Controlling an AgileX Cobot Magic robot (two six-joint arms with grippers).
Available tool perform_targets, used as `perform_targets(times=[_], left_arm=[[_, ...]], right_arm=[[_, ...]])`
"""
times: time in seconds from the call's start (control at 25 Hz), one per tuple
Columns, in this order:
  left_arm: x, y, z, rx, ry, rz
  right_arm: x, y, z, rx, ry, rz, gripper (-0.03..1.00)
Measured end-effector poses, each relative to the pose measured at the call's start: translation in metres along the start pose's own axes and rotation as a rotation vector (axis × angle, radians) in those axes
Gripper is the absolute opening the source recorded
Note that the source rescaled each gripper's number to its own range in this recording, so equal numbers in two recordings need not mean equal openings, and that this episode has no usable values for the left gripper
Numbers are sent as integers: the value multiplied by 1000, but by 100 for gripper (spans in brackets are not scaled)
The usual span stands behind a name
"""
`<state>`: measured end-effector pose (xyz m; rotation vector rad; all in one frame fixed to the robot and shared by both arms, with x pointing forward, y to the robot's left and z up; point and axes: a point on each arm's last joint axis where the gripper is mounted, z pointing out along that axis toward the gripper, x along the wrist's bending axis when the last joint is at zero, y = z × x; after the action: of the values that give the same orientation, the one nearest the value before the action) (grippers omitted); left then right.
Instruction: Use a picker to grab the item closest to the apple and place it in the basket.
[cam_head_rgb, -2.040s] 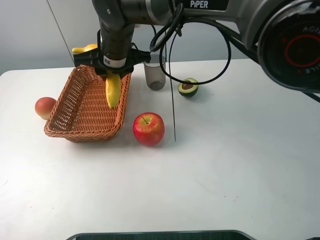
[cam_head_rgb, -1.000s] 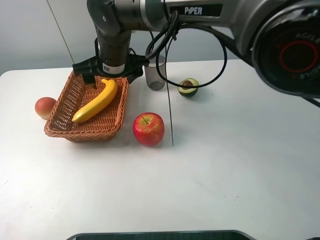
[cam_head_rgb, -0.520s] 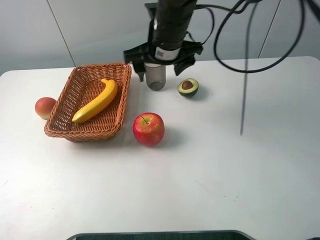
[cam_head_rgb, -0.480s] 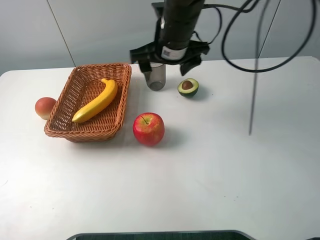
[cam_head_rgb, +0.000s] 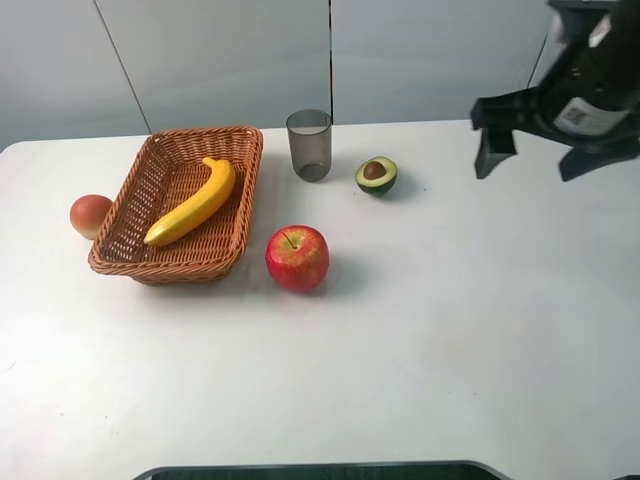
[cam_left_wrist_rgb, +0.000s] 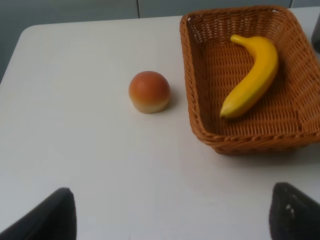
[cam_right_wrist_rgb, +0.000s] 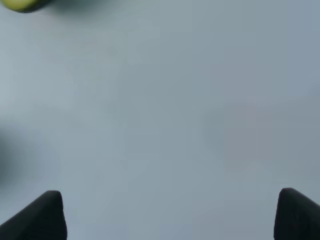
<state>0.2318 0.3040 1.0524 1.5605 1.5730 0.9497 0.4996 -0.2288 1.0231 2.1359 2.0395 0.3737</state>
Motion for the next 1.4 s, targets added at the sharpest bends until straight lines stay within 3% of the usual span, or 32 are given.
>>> perform_targets(times=[0.2, 0.36, 0.6, 0.96, 1.4], left_arm=[[0, 0, 0, 0, 0, 0], [0, 0, 0, 0, 0, 0], [0, 0, 0, 0, 0, 0], [0, 0, 0, 0, 0, 0], [0, 0, 0, 0, 0, 0]], right_arm=[[-48, -39, -41, -113, -13, 74, 82], [-68, -73, -75, -208, -35, 98, 83], [-72, -120, -105, -315, -31, 91, 93], [-73, -182, -93, -382, -5, 27, 94], [-79, -241, -112, -734, 11, -98, 95]])
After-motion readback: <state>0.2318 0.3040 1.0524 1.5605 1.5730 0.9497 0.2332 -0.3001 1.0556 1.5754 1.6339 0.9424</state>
